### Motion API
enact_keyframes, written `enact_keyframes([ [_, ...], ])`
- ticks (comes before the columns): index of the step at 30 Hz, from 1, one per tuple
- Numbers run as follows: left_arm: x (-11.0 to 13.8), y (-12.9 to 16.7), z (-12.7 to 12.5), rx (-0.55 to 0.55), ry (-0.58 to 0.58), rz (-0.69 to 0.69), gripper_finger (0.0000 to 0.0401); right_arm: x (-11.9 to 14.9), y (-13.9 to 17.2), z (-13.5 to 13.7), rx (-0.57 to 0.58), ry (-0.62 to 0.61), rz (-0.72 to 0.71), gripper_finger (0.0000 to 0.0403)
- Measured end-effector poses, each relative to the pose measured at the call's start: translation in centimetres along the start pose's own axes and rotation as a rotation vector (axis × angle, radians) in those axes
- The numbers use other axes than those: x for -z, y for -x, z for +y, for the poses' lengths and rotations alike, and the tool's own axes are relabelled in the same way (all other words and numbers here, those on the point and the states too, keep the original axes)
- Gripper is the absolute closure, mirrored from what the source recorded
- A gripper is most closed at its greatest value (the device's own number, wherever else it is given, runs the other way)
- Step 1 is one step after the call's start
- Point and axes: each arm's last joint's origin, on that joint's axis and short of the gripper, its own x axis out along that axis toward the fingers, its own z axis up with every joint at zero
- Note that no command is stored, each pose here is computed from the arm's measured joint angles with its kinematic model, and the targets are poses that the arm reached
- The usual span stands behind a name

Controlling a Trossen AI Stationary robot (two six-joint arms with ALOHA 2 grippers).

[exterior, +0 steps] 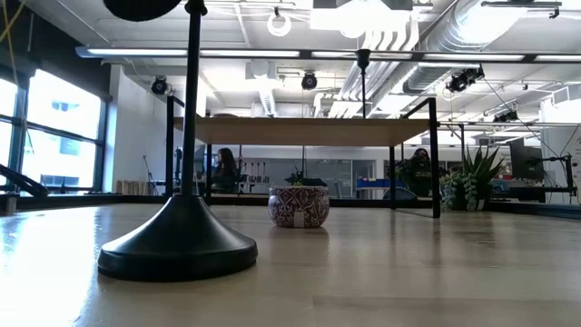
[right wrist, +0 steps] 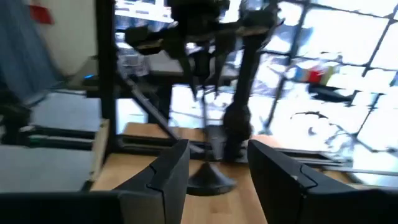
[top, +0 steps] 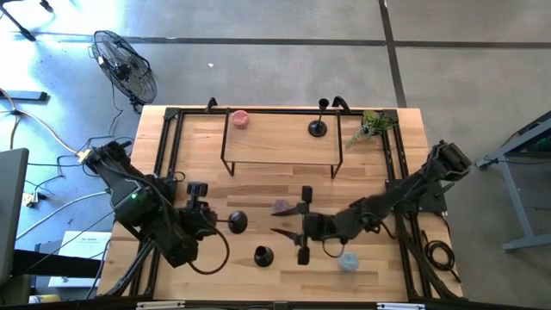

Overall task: Pick & Place candle stick holders
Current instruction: Put the left black candle holder on the shelf

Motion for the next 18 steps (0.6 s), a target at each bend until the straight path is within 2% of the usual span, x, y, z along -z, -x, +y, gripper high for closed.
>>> enact_keyframes([
  [3,-0.7,-0.8,0.0,-0.002,-0.02,-0.012,0.0298,0.8,-1.1,-0.6,-0.043,-0.022,0.012,0.0247],
  [14,-3.2,-2.8,1.8,-0.028,-0.078,-0.078,0.0298,1.9,-2.5,-1.9,-0.007,-0.025,0.037,0.0249],
  [18,-4.2,-3.0,2.0,-0.002,-0.107,-0.152,0.0298,2.0,-2.5,-1.9,-0.005,-0.005,0.042,0.0249],
])
